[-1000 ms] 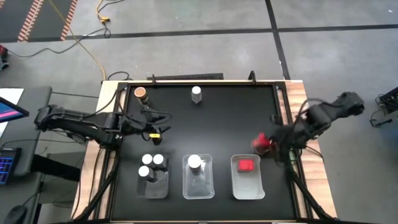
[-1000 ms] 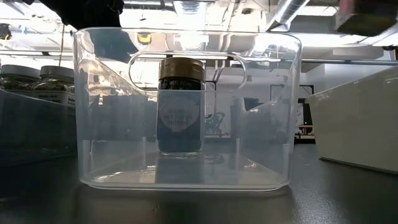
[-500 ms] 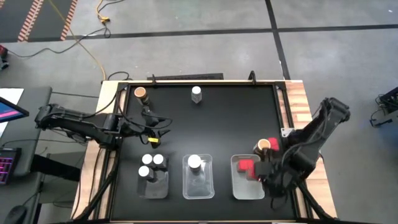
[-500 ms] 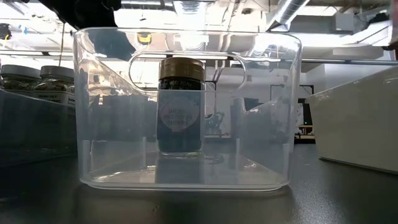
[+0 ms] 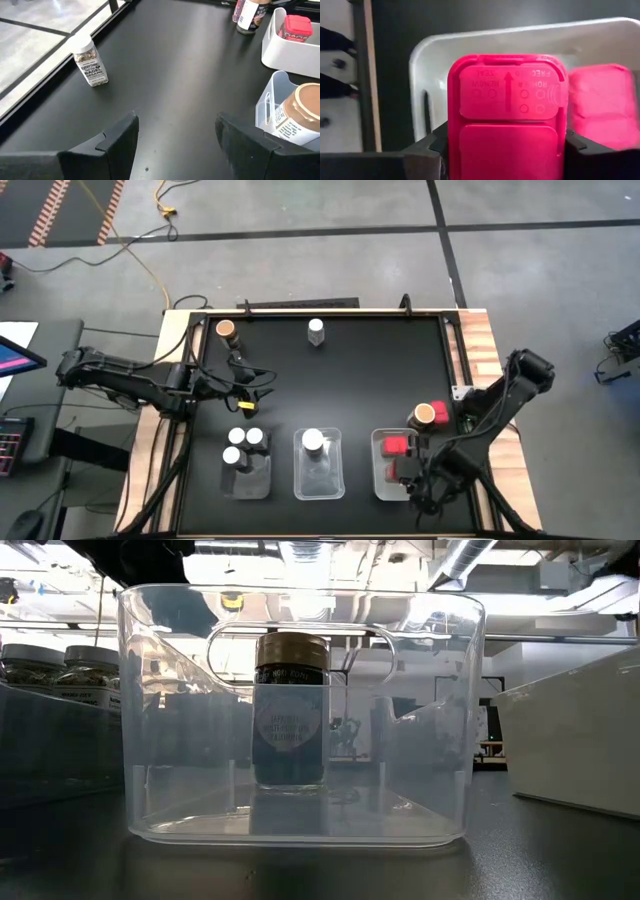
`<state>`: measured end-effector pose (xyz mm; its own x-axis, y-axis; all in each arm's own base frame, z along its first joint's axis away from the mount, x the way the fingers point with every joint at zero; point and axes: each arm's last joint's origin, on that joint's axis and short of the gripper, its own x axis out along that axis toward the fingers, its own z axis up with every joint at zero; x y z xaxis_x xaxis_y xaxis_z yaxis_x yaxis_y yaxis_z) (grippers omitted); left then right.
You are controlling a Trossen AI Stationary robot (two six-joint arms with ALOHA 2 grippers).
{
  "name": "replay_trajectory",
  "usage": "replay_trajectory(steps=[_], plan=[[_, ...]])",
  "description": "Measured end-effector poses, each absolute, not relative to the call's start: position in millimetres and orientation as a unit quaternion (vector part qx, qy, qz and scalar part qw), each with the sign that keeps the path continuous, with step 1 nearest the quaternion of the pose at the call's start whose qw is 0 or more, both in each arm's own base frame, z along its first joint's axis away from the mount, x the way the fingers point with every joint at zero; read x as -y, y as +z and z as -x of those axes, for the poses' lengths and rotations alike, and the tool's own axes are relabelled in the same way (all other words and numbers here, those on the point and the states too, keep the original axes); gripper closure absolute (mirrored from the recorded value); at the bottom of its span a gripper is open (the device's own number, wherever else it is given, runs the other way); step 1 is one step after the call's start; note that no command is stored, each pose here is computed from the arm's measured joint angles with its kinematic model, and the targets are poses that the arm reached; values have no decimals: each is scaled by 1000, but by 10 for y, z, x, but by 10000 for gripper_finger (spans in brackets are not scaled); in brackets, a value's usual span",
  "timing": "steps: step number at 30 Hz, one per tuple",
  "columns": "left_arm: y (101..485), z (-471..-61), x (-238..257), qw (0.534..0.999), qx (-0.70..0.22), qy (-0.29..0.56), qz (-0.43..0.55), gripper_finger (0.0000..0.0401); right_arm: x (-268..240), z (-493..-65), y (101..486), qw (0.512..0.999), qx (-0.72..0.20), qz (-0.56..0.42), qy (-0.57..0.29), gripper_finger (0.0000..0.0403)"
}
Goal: Sort spices by type
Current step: Put the top red seasoning can into the white bin
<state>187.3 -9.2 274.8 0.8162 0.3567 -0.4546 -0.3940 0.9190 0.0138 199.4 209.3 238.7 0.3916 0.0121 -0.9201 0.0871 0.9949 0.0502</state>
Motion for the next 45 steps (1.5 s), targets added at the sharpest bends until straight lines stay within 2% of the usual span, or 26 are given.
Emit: replay_trajectory(steps=[11, 26, 45], plan=[[2748, -1874, 92, 952, -228, 199, 52, 150, -1972, -1961, 2082, 811, -584, -37, 18, 175], [2748, -1873, 91, 952, -228, 200, 51, 150, -1830, -2060, 1873, 819, -572, -41, 34, 174], [2749, -1873, 90, 952, -228, 200, 46, 150, -1759, -2067, 1822, 805, -590, -21, 54, 173]])
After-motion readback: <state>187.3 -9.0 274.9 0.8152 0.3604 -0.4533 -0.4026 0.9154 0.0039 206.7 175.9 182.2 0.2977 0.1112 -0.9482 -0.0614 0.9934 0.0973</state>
